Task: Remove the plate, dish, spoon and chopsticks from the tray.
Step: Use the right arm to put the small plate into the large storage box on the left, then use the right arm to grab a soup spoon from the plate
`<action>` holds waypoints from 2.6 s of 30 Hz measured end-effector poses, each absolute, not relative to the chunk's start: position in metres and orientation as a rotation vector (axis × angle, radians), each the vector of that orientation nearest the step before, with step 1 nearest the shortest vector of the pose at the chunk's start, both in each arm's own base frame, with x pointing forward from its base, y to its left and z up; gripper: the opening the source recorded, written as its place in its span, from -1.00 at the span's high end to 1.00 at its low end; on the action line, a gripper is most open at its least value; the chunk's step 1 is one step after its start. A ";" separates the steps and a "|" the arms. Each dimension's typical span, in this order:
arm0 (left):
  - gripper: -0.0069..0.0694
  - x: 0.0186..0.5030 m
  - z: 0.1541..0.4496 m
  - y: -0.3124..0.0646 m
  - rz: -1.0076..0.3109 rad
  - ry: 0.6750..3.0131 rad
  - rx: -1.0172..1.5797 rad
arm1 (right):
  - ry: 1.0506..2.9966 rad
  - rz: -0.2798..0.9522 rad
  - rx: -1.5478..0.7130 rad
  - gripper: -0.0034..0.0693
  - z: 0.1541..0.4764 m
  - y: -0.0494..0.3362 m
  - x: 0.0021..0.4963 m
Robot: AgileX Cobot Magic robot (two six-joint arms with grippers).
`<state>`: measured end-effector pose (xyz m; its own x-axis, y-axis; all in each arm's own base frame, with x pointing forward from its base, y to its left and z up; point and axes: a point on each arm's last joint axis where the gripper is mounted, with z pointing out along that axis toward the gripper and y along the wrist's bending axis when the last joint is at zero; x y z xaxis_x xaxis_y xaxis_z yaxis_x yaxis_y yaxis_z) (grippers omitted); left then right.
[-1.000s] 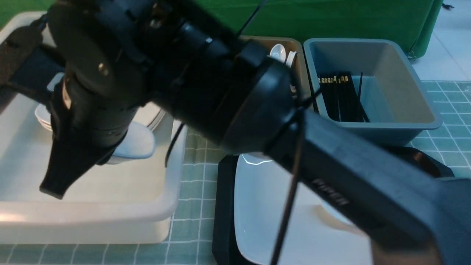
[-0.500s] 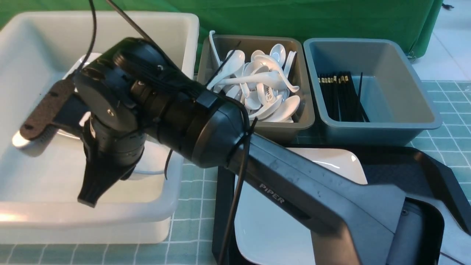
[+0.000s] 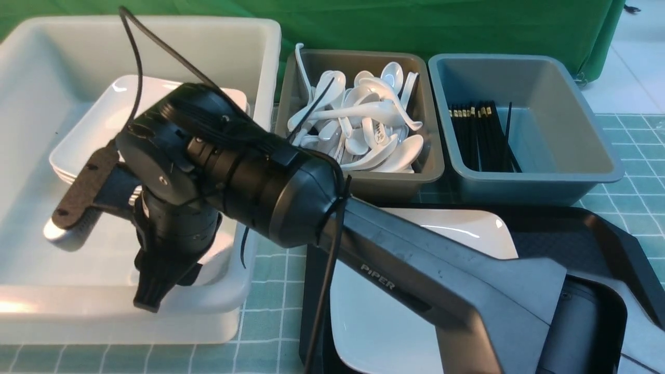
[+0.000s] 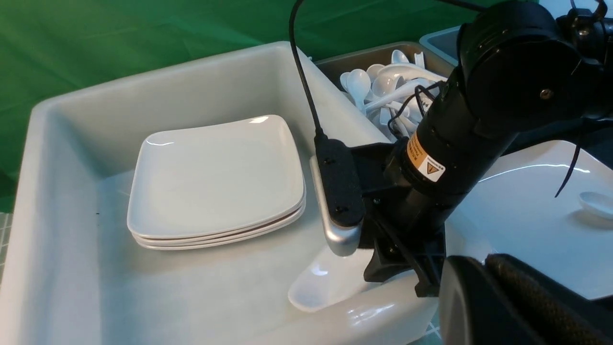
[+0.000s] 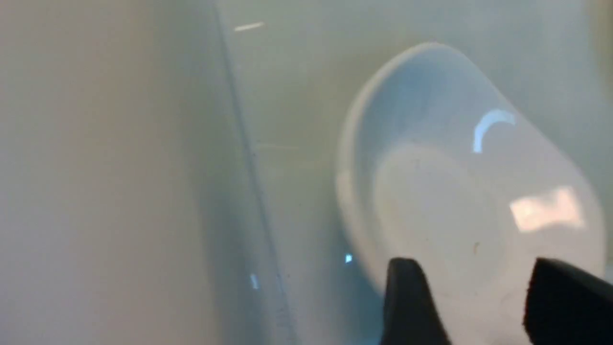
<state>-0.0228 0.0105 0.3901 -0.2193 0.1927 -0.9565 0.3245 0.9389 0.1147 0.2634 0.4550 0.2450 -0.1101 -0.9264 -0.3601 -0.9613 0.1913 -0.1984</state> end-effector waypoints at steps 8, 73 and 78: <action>0.78 -0.023 0.391 0.010 -0.130 1.799 0.384 | 2.076 0.185 -1.667 -0.45 0.285 0.447 0.255; 0.78 0.032 0.403 -0.049 -0.451 1.766 0.810 | 2.733 0.020 -1.324 0.40 0.163 0.139 0.269; 0.78 0.032 0.404 -0.049 -0.439 1.755 0.821 | 2.811 0.050 -1.219 0.44 0.192 0.140 0.268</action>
<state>0.0324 -0.0493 0.4036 -0.1640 0.3101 -0.9364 0.7147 0.6917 0.1039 0.2683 0.1402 0.1922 -0.6812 -0.7273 -0.0836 -0.7298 0.6836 -0.0004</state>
